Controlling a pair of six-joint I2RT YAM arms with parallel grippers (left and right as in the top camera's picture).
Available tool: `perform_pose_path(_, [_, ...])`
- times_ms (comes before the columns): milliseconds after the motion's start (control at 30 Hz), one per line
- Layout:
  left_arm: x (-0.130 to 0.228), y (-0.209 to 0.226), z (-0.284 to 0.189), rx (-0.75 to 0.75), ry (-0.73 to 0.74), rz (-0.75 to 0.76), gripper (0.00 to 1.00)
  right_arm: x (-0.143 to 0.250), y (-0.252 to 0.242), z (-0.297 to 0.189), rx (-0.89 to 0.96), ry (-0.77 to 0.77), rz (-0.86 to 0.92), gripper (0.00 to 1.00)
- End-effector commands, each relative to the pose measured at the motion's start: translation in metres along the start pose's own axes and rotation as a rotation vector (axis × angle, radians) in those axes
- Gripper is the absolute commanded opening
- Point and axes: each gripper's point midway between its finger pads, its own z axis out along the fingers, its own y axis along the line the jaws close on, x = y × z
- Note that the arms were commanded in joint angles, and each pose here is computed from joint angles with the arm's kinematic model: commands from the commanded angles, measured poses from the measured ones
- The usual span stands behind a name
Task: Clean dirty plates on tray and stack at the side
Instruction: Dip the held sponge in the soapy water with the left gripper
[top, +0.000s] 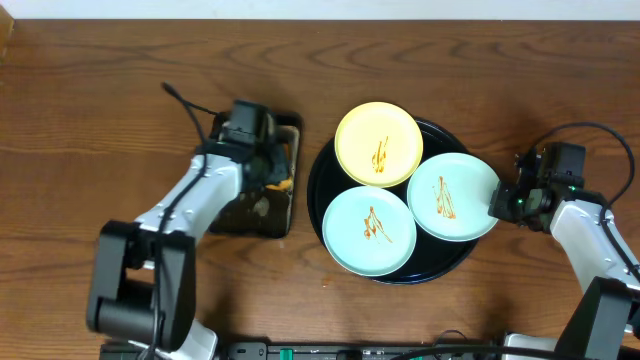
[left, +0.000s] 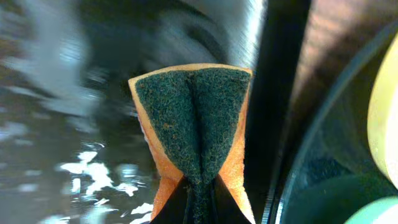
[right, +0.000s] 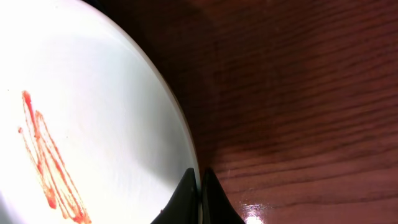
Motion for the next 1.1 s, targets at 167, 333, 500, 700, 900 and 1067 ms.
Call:
perform_pose_path(167, [0.02, -0.026, 0.019, 0.026, 0.067, 0.052, 0.08, -0.002, -0.005, -0.001, 0.02, 0.0, 0.005, 0.01])
perform_pose_path(333, [0.015, -0.035, 0.018, 0.044, 0.041, 0.07, 0.08, -0.002, -0.005, -0.001, 0.02, 0.002, 0.005, 0.01])
perform_pose_path(500, [0.003, -0.035, 0.008, 0.033, -0.018, 0.097, 0.07, -0.001, -0.004, -0.001, 0.019, 0.003, 0.001, 0.01])
perform_pose_path(700, [-0.021, -0.035, -0.028, -0.008, -0.152, 0.163, 0.07, -0.001, -0.004, -0.001, 0.019, 0.003, 0.001, 0.01])
perform_pose_path(900, [-0.042, -0.018, -0.057, -0.133, -0.28, 0.154, 0.07, -0.001, -0.004, -0.001, 0.019, 0.003, 0.001, 0.01])
perform_pose_path(1067, [-0.054, -0.017, -0.069, -0.157, -0.342, 0.176, 0.07, -0.001, -0.004, -0.001, 0.019, 0.003, 0.001, 0.01])
